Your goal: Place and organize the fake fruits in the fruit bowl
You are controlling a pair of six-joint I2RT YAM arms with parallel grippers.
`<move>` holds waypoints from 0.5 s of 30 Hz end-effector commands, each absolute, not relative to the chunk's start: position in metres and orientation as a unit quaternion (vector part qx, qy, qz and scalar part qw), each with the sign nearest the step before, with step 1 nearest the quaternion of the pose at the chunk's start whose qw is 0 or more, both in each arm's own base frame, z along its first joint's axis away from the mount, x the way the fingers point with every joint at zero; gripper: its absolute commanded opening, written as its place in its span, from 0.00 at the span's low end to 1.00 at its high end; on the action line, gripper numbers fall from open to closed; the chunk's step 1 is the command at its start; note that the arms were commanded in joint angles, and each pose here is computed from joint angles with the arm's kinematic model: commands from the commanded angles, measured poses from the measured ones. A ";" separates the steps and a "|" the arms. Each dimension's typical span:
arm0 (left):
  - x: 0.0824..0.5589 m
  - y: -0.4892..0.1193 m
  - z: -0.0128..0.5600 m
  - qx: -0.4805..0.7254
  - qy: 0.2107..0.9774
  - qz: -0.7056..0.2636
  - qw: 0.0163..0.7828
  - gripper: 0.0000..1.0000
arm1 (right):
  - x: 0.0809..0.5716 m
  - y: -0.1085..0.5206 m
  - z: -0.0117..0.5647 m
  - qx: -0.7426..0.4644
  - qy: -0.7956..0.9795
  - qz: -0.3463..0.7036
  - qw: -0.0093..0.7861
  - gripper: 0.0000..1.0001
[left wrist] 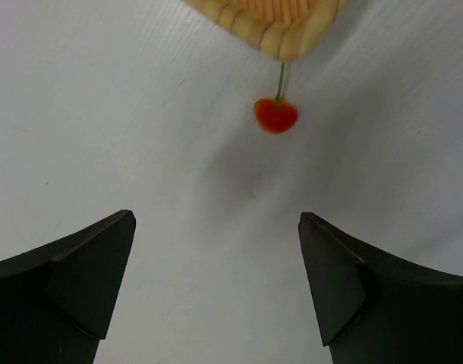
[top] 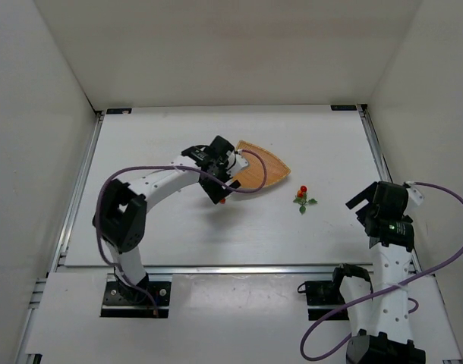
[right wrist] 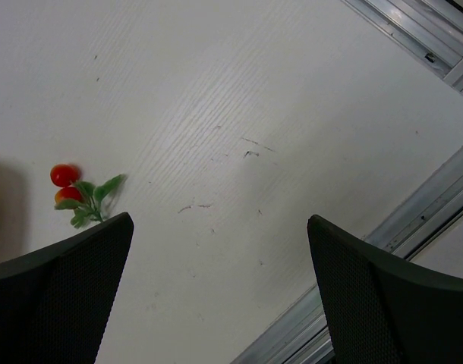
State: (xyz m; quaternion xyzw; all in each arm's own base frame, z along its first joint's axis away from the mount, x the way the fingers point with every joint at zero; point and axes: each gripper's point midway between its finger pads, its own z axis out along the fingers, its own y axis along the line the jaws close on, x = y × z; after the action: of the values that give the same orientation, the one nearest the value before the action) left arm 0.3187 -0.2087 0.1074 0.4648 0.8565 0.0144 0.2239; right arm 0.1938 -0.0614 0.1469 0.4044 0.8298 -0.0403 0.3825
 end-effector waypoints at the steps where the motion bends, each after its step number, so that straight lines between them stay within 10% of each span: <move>1: 0.326 -0.230 0.100 0.458 0.861 -0.010 0.222 1.00 | 0.201 -0.059 0.152 0.402 0.824 -0.023 0.399 1.00; 15: 0.332 -0.273 0.043 0.458 0.870 -0.061 0.174 0.75 | 0.202 -0.066 0.155 0.387 0.834 -0.048 0.391 1.00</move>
State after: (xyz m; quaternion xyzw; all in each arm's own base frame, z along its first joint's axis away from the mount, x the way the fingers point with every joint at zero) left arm 0.3285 -0.2564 0.0358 0.4581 0.8737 -0.0357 0.1598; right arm 0.1949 -0.0587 0.1405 0.3965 0.8389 -0.0365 0.3711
